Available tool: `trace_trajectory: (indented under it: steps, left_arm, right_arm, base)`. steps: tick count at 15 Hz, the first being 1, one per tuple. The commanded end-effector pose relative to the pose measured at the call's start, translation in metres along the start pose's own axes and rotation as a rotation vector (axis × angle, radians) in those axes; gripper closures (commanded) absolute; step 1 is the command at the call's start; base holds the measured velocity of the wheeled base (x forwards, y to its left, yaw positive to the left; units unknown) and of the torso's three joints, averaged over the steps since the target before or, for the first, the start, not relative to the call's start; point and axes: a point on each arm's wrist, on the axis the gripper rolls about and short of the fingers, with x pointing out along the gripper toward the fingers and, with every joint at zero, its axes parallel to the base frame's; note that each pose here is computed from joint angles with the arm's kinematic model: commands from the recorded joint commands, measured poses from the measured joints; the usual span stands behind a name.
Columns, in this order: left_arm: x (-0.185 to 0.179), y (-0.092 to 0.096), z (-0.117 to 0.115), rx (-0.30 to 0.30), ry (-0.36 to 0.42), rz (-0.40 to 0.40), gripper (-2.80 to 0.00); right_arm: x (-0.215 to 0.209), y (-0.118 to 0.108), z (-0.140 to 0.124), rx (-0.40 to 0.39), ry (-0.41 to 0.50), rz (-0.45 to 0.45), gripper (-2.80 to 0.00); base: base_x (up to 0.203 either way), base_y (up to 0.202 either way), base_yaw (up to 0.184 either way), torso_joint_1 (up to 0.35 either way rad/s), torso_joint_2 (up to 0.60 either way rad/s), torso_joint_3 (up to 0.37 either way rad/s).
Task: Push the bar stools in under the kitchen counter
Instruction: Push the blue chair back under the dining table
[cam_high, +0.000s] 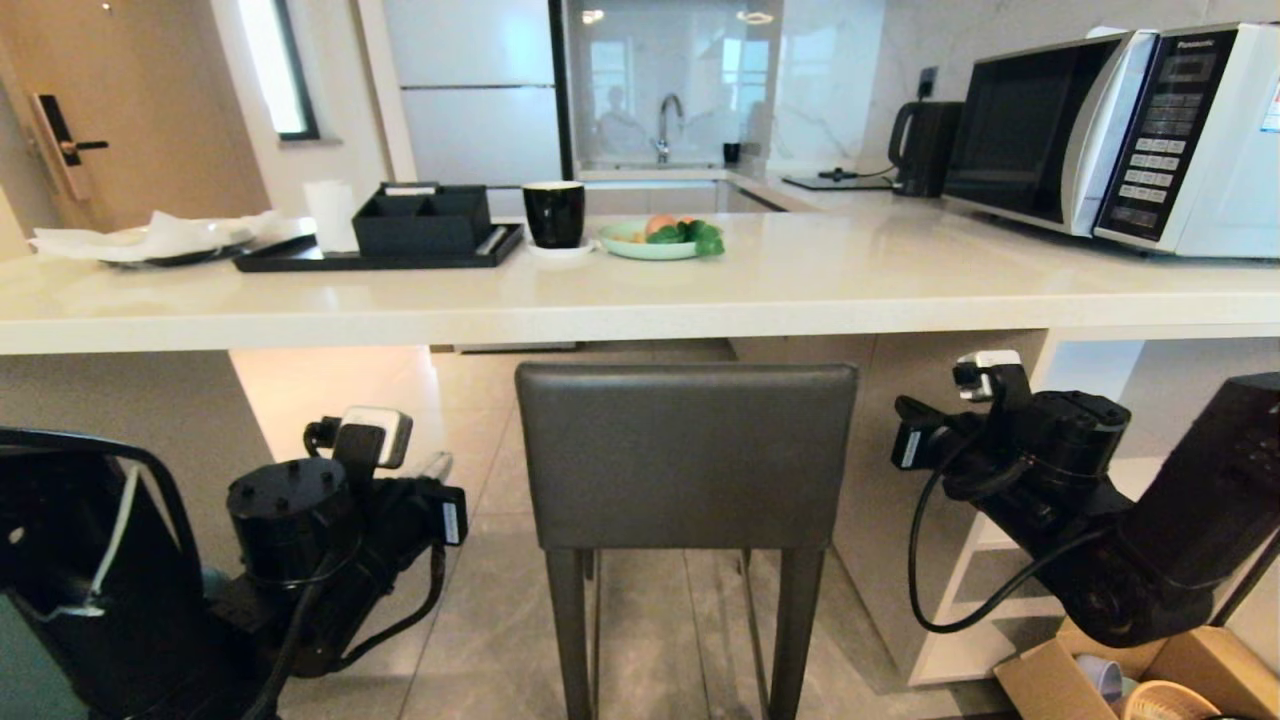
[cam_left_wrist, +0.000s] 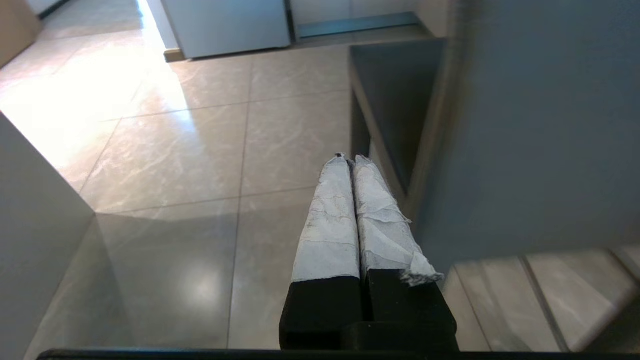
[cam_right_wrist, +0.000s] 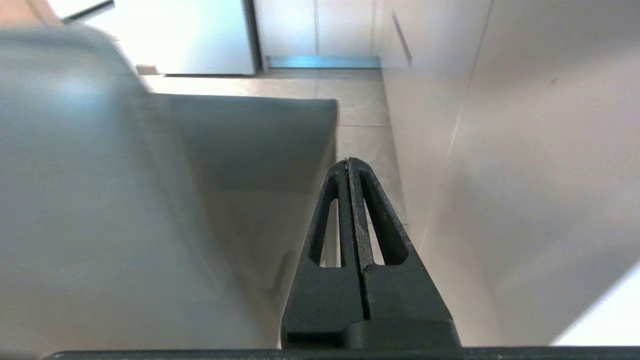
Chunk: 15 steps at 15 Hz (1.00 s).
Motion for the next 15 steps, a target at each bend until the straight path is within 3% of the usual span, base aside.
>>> trace_trajectory:
  steps: [1, 4, 7, 9, 11, 14, 15]
  left_arm:
    - [-0.030, 0.006, 0.016, -0.013, -0.047, -0.007, 0.00]
    - [-0.067, 0.016, 0.047, -0.040, -0.179, 0.005, 0.00]
    - [-0.111, 0.031, 0.080, -0.065, -0.316, 0.054, 0.00]
    - [-0.144, 0.044, 0.097, -0.078, -0.364, 0.108, 0.00]
    - [-0.179, 0.062, 0.106, -0.098, -0.400, 0.209, 0.00]
    - [-0.227, 0.086, 0.113, -0.113, -0.498, 0.448, 0.00]
    - [-0.243, 0.088, 0.111, -0.114, -0.526, 0.477, 0.00]
  right_arm:
    - [-0.031, 0.001, 0.039, 0.001, -0.100, 0.003, 0.00]
    - [-0.080, 0.000, 0.090, -0.017, -0.229, -0.002, 0.00]
    - [-0.147, 0.001, 0.128, -0.036, -0.261, -0.033, 0.00]
    - [-0.192, 0.000, 0.143, -0.042, -0.244, -0.054, 0.00]
    - [-0.240, -0.002, 0.150, -0.053, -0.215, -0.077, 0.00]
    - [-0.306, -0.007, 0.145, -0.060, -0.190, -0.156, 0.00]
    - [-0.325, -0.009, 0.140, -0.061, -0.187, -0.194, 0.00]
  base:
    - [0.000, 0.000, 0.000, 0.000, 0.00, 0.000]
    - [0.000, 0.000, 0.000, 0.000, 0.00, 0.000]
    - [0.000, 0.000, 0.000, 0.000, 0.00, 0.000]
    - [0.000, 0.000, 0.000, 0.000, 0.00, 0.000]
    - [0.000, 0.000, 0.000, 0.000, 0.00, 0.000]
    - [0.000, 0.000, 0.000, 0.000, 0.00, 0.000]
    - [0.000, 0.000, 0.000, 0.000, 0.00, 0.000]
